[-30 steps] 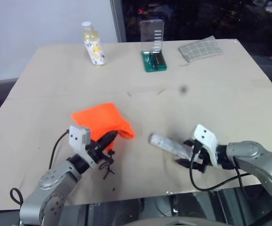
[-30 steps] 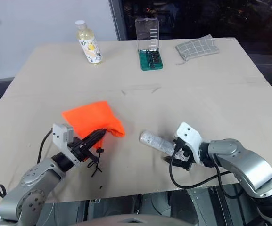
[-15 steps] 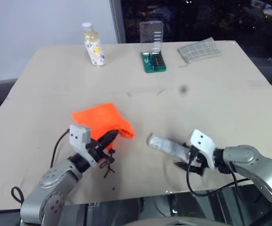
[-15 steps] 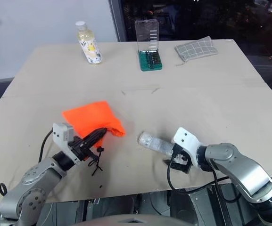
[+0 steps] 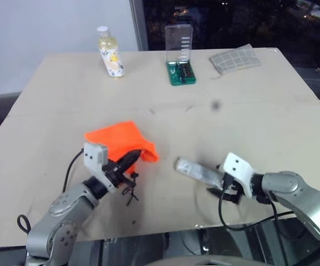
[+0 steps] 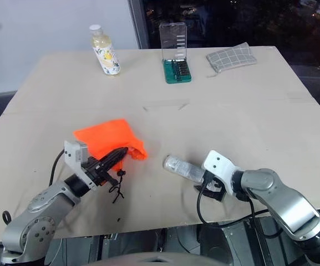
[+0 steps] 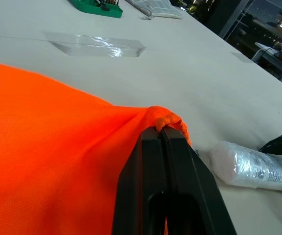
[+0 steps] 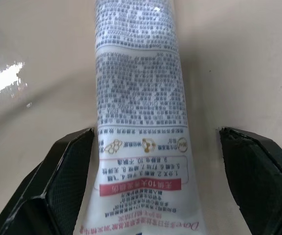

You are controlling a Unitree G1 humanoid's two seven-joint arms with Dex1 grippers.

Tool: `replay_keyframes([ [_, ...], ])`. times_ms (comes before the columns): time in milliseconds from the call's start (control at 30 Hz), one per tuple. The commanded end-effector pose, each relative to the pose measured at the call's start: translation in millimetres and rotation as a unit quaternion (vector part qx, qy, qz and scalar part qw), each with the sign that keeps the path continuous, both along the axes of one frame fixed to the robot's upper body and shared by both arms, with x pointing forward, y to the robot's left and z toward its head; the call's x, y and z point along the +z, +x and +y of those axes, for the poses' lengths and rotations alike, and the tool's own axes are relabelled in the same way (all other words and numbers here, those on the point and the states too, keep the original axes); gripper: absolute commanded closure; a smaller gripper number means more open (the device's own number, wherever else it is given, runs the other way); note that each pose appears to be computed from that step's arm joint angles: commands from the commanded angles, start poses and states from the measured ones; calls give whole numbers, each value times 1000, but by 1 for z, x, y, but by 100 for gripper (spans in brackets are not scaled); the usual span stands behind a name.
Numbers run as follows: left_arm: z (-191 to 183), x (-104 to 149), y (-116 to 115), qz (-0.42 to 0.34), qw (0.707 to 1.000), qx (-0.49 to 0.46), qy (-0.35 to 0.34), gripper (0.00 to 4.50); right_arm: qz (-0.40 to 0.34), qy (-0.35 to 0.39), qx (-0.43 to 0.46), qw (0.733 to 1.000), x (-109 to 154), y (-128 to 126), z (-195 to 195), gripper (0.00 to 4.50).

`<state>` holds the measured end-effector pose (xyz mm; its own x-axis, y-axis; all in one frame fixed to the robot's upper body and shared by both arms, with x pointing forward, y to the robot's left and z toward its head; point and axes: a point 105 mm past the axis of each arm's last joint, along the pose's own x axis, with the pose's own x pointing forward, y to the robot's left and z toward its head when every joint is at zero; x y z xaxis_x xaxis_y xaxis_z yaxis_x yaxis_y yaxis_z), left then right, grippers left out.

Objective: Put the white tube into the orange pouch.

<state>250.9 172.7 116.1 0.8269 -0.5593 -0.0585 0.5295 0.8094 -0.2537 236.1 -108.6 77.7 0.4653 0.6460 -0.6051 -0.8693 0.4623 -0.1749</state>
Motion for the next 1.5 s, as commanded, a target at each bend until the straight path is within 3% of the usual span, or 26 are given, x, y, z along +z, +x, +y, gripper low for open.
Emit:
replay_keyframes([
  [33, 0, 8, 0, -12, 1000, -1, -6, 450, -13, -15, 13, 1000, -5, -2, -3, 57],
  [667, -4, 1, -6, -8, 1000, 4, -14, 450, -7, 14, -4, 1000, -5, 0, -5, 57],
  [733, -4, 0, -8, -8, 1000, 6, -14, 450, -7, 16, -2, 1000, -5, 0, -6, 119],
  [833, -5, -2, -10, -6, 1000, 7, -15, 450, -9, 12, -2, 1000, -6, 2, -7, 249],
  [900, -6, -3, -11, -7, 1000, 8, -17, 450, -6, 16, 2, 1000, -5, 1, -6, 249],
  [933, -6, -3, -11, -7, 1000, 9, -17, 450, -5, 18, 3, 1000, -5, 1, -6, 315],
  [1000, -7, -3, -11, -8, 1000, 11, -18, 450, -12, 13, 1, 1000, -5, 4, -7, 375],
  [1133, -8, -4, -11, -10, 1000, 14, -20, 450, -12, 13, 4, 1000, -5, 6, -8, 375],
  [1167, -8, -4, -10, -12, 1000, 16, -21, 450, -14, 13, 5, 1000, -5, 7, -8, 411],
  [1200, -8, -4, -10, -13, 999, 18, -23, 450, -15, 13, 6, 1000, -5, 8, -8, 416],
  [1500, -10, -3, -8, -16, 999, 24, -28, 450, -24, 24, 11, 999, 2, 9, -4, 416],
])
